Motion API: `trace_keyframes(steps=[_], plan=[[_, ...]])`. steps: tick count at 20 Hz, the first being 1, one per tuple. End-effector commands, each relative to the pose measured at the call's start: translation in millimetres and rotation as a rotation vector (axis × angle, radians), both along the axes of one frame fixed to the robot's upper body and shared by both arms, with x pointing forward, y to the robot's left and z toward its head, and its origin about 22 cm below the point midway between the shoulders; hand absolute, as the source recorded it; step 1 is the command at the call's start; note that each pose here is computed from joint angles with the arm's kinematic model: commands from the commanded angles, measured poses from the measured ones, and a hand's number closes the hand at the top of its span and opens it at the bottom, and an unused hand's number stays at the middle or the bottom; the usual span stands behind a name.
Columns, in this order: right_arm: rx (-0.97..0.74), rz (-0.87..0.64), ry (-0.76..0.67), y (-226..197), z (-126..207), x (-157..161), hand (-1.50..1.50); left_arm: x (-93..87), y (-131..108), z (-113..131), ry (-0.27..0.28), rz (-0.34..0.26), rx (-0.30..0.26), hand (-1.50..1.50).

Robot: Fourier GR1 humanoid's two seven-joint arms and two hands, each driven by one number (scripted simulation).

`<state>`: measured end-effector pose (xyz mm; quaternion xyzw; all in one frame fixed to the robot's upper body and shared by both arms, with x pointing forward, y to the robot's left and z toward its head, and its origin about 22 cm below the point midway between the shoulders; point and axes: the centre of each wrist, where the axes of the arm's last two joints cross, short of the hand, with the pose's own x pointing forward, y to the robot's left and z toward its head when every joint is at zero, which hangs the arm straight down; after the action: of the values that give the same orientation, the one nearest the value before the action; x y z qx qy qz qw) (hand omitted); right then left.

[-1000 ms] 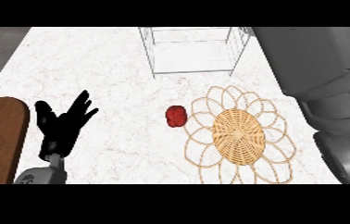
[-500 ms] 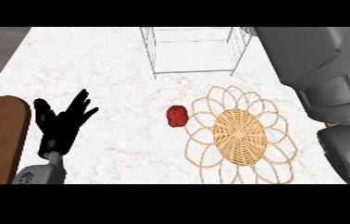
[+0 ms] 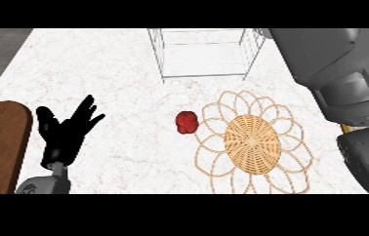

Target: Pick the cupcake from the placemat and place it in the tiered shelf

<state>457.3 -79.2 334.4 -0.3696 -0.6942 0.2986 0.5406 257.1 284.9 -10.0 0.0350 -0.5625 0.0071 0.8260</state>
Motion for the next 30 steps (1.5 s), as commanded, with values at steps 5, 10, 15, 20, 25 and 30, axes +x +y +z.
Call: trace_keyframes(steps=[5, 10, 15, 20, 25, 30], plan=[[0.211, -0.081, -0.022, -8.6, 9.2, 2.7, -1.50, -4.0, -0.9, -7.9, 0.064, 0.002, 0.007, 0.00], [0.379, -0.069, -0.029, -10.6, 20.3, 0.4, -1.50, -8.3, 11.6, -1.2, 0.055, 0.008, -0.003, 0.00], [0.595, -0.047, -0.055, -8.5, 14.5, 0.9, -1.50, -0.6, 0.8, -13.4, 0.048, 0.011, -0.002, 0.00], [0.739, -0.069, -0.109, -46.9, 45.7, -1.4, -1.50, 6.8, 6.6, 4.1, 0.071, 0.008, 0.006, 0.00], [0.742, -0.257, -0.219, -72.0, 35.5, 4.0, -1.50, -6.4, 9.2, -9.2, 0.068, 0.026, 0.009, 0.00], [0.836, -0.392, -0.312, -153.3, 65.4, -7.1, -1.50, -2.3, 9.8, -6.0, 0.062, 0.049, 0.004, 0.00]])
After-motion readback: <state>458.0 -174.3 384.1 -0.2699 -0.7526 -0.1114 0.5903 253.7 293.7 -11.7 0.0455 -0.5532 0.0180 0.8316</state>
